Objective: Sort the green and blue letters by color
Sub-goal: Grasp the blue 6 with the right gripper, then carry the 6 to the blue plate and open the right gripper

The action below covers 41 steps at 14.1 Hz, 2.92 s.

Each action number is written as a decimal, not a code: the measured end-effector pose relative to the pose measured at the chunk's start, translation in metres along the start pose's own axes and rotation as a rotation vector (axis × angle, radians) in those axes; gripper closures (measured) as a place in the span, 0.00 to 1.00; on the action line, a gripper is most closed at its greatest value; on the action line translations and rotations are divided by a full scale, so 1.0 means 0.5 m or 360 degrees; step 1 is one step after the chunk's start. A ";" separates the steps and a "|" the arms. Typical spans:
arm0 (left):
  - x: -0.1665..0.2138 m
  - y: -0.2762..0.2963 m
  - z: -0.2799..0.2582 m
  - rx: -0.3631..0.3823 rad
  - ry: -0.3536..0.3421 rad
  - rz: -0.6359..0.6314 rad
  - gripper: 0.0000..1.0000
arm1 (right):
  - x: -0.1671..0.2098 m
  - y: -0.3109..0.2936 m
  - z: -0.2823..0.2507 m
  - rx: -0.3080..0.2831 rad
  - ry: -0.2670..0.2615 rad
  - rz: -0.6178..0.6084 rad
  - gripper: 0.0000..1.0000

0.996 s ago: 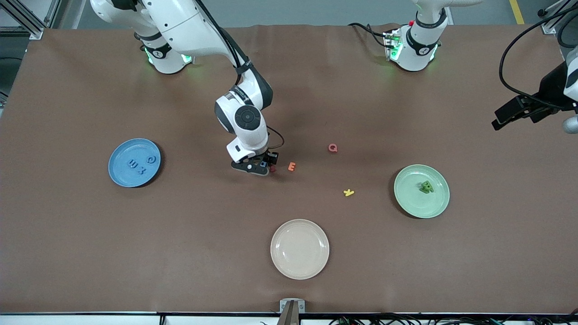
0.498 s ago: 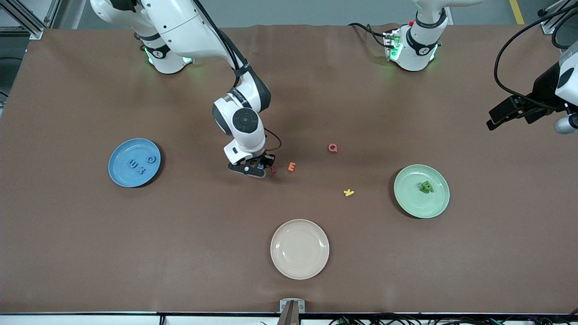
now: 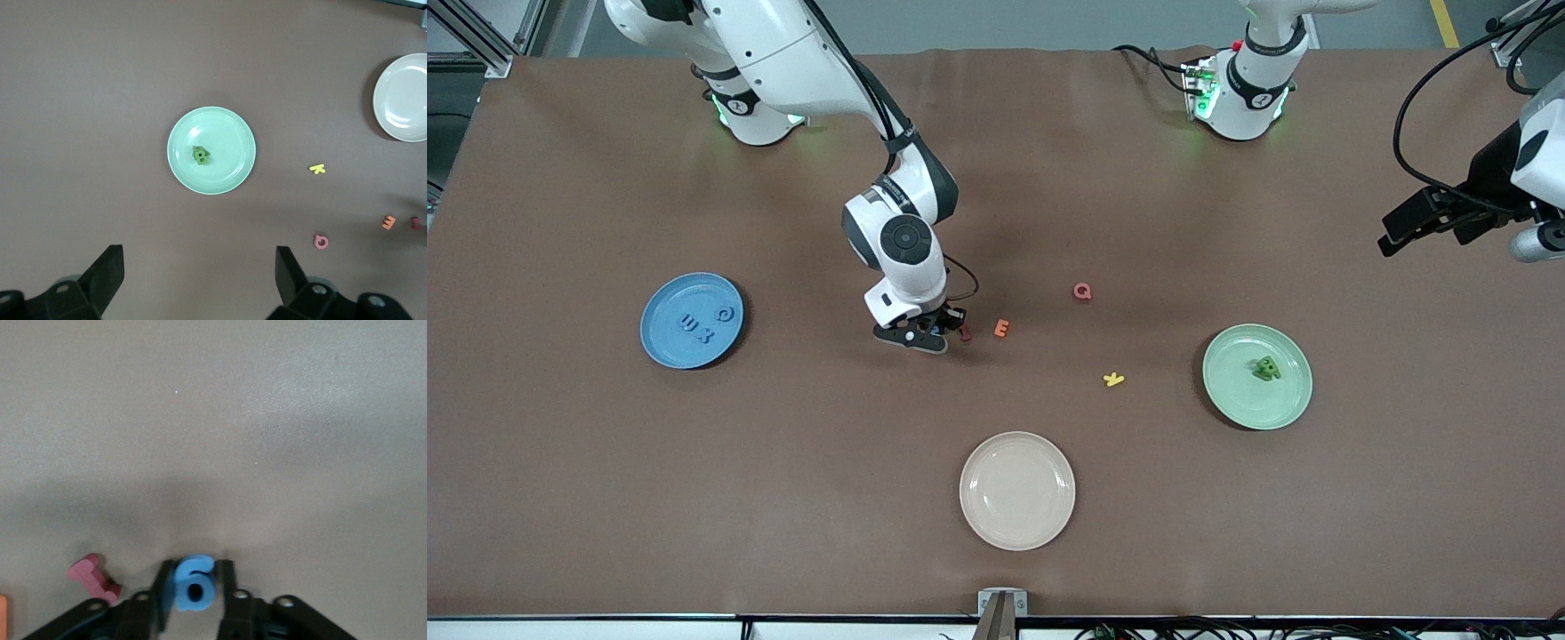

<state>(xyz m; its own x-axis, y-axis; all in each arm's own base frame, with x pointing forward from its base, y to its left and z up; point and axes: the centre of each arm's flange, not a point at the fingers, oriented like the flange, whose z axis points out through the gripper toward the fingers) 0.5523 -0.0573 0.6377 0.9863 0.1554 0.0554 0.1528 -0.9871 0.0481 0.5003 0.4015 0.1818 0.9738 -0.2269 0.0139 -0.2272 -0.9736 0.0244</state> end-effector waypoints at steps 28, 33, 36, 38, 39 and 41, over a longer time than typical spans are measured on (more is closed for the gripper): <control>-0.007 0.008 -0.027 -0.0005 0.0019 0.0037 0.00 | 0.277 0.845 -0.159 -0.0051 -0.0258 -0.0616 0.74; -0.010 0.016 -0.024 -0.0004 0.0010 0.0049 0.00 | 0.214 0.882 -0.082 -0.0039 -0.0316 -0.0621 0.74; -0.006 0.025 -0.010 0.0000 -0.0011 0.0061 0.00 | 0.211 0.880 -0.080 -0.0038 -0.0325 -0.0625 0.47; 0.000 0.029 0.003 0.0002 -0.0029 0.0065 0.00 | 0.209 0.880 -0.080 -0.0038 -0.0336 -0.0624 0.25; 0.001 0.028 0.005 0.0003 -0.0032 0.0063 0.00 | 0.210 0.880 -0.080 -0.0038 -0.0335 -0.0624 0.15; 0.001 0.027 0.004 0.0002 -0.0030 0.0062 0.00 | 0.213 0.880 -0.088 -0.0038 -0.0327 -0.0624 0.00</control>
<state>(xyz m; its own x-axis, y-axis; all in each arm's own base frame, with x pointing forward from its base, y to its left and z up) 0.5550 -0.0707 0.6366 0.9925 0.1158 0.0385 0.1140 -0.9925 0.0449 0.5036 -0.0499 0.2379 0.9673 0.1562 -0.1998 0.1617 -0.9868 0.0111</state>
